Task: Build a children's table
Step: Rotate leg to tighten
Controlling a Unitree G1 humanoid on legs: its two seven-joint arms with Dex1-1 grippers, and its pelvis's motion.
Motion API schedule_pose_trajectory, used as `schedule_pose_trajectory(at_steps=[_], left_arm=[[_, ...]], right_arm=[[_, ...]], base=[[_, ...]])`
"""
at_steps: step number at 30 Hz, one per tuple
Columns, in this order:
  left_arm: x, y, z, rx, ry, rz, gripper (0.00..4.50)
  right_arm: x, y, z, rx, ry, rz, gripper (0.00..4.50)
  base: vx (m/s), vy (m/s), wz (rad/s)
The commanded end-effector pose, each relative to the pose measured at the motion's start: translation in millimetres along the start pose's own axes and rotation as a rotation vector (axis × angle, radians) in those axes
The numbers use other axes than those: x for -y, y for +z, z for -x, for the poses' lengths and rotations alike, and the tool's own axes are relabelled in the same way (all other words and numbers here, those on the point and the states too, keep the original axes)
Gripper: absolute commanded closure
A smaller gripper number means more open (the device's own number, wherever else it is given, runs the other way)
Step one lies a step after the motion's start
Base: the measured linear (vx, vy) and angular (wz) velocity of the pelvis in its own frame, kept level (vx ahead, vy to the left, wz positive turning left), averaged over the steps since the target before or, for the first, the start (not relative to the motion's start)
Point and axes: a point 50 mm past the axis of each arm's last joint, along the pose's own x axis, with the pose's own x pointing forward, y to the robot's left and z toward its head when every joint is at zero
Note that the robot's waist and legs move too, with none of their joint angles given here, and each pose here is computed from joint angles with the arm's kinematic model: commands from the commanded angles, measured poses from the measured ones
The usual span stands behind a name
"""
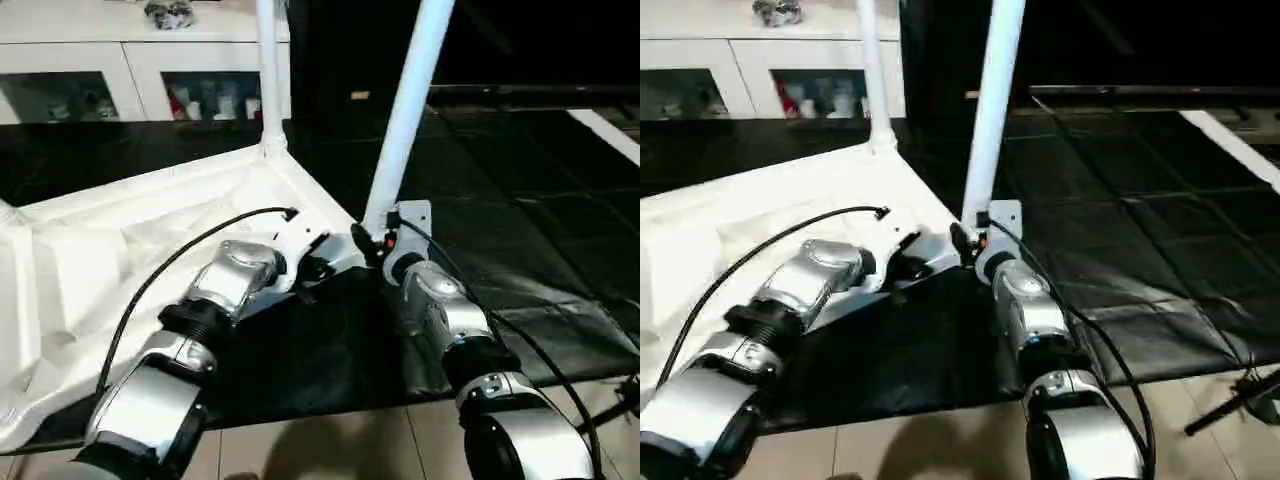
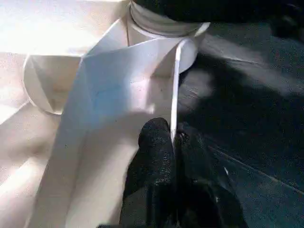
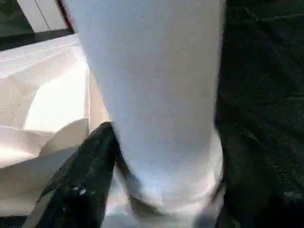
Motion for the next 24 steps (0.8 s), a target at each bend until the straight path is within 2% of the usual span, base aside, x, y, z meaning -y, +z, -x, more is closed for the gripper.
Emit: schedule_pose_trajectory(at_steps=[1,5,6,10,14,17,18,20,22,24], left_arm=[[-6.5,33.0,6.6,0.119,0.051,-0.047,4.5],[-13.5,21.7,13.4,0.079,0.036,-0.07,4.5],[-14.5,19.1,14.7,0.068,0.03,-0.07,4.5],[-19.4,1.7,25.5,0.021,-0.055,-0.133,4.5],[-18.0,-7.3,31.9,0.001,-0.144,-0.185,4.5],[-17.1,-13.5,36.5,-0.02,-0.212,-0.221,4.5],[-15.1,-16.3,40.3,-0.021,-0.282,-0.265,4.5],[-13.8,-17.8,42.5,-0.023,-0.321,-0.291,4.5],[-13.3,-23.2,48.7,-0.071,-0.404,-0.371,4.5],[-13.1,-24.8,51.7,-0.084,-0.445,-0.391,4.5]], right_arm=[[-13.4,-22.5,0.4,-0.093,0.065,-0.023,0.73],[0.5,-16.2,5.7,-0.049,0.09,0.015,0.45],[3.6,-15.2,7.2,-0.042,0.097,0.02,0.19],[31.7,-2.0,27.3,0.009,0.217,0.071,0.05],[47.4,9.0,44.8,0.022,0.333,0.165,0.05],[53.3,14.8,57.4,-0.006,0.459,0.272,0.05],[55.1,16.6,64.1,-0.045,0.547,0.339,0.05],[55.9,17.2,67.0,-0.068,0.586,0.371,0.05],[55.0,20.7,71.6,-0.122,0.681,0.446,0.05],[52.1,22.7,73.0,-0.15,0.747,0.465,0.05]], base=[[0.0,0.0,0.0],[0.0,0.0,0.0],[0.0,0.0,0.0],[0.0,0.0,0.0],[0.0,0.0,0.0],[0.0,0.0,0.0],[0.0,0.0,0.0],[0.0,0.0,0.0],[0.0,0.0,0.0],[0.0,0.0,0.0]])
